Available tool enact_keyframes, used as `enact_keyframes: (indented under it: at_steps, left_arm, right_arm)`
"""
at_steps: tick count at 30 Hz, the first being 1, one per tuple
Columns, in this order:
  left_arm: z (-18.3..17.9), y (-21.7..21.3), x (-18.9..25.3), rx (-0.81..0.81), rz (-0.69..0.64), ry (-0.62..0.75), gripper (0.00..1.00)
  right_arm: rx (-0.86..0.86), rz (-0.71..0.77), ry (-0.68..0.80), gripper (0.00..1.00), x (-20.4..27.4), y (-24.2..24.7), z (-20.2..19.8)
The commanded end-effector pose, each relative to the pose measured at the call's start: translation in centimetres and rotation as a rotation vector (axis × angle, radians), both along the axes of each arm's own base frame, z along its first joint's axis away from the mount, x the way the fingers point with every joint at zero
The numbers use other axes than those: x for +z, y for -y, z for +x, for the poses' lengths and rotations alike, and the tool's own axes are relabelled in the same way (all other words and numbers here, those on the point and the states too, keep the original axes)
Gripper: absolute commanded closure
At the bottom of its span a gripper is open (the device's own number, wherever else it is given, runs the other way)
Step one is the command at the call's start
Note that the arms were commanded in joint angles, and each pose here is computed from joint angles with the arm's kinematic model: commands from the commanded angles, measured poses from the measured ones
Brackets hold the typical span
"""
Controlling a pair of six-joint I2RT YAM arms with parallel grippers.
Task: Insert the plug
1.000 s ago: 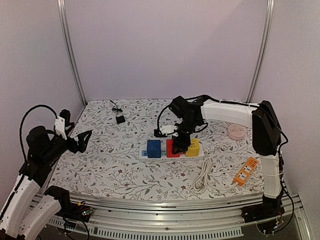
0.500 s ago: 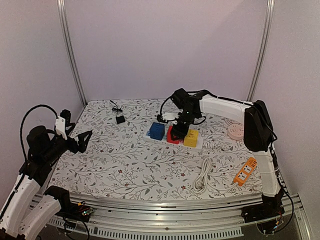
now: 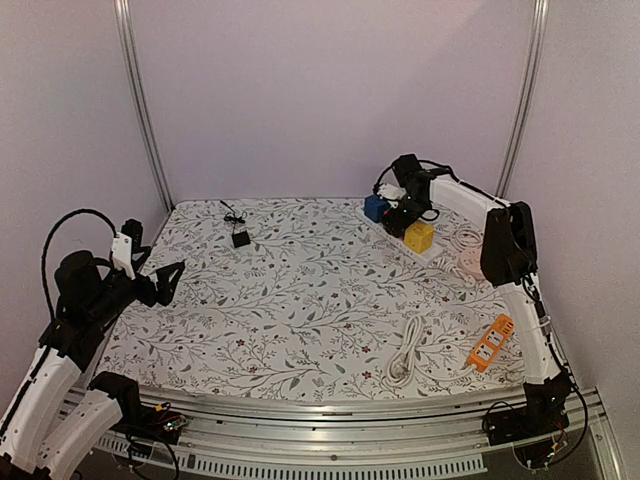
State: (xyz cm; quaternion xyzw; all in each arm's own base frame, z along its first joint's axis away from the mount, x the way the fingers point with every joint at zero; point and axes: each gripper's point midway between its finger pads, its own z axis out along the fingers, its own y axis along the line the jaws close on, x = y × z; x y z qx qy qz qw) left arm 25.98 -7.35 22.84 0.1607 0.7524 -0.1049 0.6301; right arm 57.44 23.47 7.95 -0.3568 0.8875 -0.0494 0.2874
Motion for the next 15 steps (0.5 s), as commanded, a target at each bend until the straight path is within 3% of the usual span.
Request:
enact_keyframes:
  at_steps: [1,6,11,15]
  left_arm:
    - [0.1,-0.1,-0.8,-0.001,0.003,-0.014,0.01]
    - [0.0,-0.1,-0.7,-0.003,0.003,-0.014,0.01]
    - [0.0,-0.1,-0.6,-0.003,0.002,-0.008,0.01]
    - [-0.1,-0.2,-0.4,-0.002,0.0,-0.001,0.01]
  right_arm:
    - [-0.029,-0.053,-0.035,0.03,-2.5,0.2,-0.5]
    - [-0.127,0.048,0.053,0.01,4.0,1.8,0.5]
    - [-0.315,0.362,0.086,0.01,11.8,6.9,0.7]
    - [-0.502,0.458,0.082,0.02,12.0,12.9,0.1]
